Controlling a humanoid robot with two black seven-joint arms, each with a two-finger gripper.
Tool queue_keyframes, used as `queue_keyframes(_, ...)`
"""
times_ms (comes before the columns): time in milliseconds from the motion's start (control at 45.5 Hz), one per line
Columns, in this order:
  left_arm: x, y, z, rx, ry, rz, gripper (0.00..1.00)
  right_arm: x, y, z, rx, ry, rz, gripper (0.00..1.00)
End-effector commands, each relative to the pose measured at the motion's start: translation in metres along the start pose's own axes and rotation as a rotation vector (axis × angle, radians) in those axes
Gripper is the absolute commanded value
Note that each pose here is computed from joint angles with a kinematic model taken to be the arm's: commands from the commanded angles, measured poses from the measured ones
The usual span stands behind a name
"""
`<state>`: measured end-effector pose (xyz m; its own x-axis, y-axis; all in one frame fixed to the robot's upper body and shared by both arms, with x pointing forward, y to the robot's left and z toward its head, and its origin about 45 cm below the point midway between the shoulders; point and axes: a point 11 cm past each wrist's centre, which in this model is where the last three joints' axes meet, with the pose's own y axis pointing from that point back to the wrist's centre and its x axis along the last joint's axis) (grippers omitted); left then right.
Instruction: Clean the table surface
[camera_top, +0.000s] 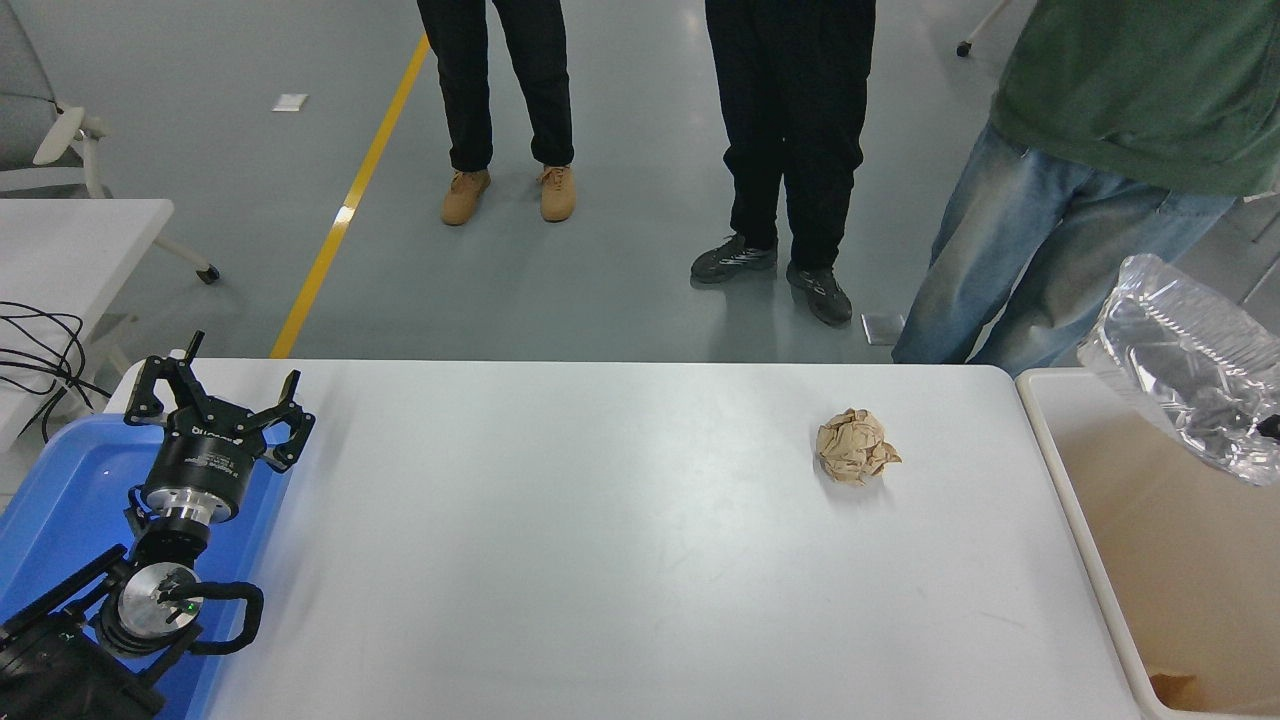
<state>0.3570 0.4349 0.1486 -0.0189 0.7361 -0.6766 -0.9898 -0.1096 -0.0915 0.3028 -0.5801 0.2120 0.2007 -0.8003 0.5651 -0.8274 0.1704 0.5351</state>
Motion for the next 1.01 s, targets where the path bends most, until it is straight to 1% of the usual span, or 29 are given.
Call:
queue_keyframes(0, 0.000, 0.000, 0.000, 0.000, -0.001, 0.001, 0.99, -0.016, -0.003, 0.048, -0.101, -0.071, 0.104, 0.00)
queue_keyframes(88, 0.000, 0.000, 0.000, 0.000, 0.000, 0.000, 0.99, -0.024, -0.012, 0.057, -0.121, -0.107, 0.125, 0.00)
queue_keyframes(198, 0.000, 0.000, 0.000, 0.000, 0.000, 0.000, 0.99, -0.019, -0.012, 0.078, -0.173, -0.133, 0.185, 0.00)
queue_keyframes(264, 0.000, 0.000, 0.000, 0.000, -0.001, 0.001, 0.99, -0.033, -0.019, 0.086, -0.192, -0.144, 0.183, 0.00)
queue_keyframes(374, 0.000, 0.000, 0.000, 0.000, -0.001, 0.001, 0.99, -0.030, -0.023, 0.093, -0.211, -0.126, 0.221, 0.00)
queue_keyframes(615, 0.000, 0.000, 0.000, -0.001, 0.000, 0.000, 0.99, -0.069, -0.027, 0.119, -0.265, -0.167, 0.199, 0.00)
queue_keyframes(703, 0.000, 0.000, 0.000, 0.000, -0.001, 0.001, 0.99, -0.079, -0.031, 0.119, -0.266, -0.169, 0.187, 0.00)
queue_keyframes(835, 0.000, 0.000, 0.000, 0.000, 0.000, 0.000, 0.99, -0.080, -0.040, 0.116, -0.271, -0.158, 0.228, 0.00)
queue_keyframes(989, 0.000, 0.000, 0.000, 0.000, -0.001, 0.001, 0.99, -0.091, -0.052, 0.107, -0.280, -0.146, 0.245, 0.00)
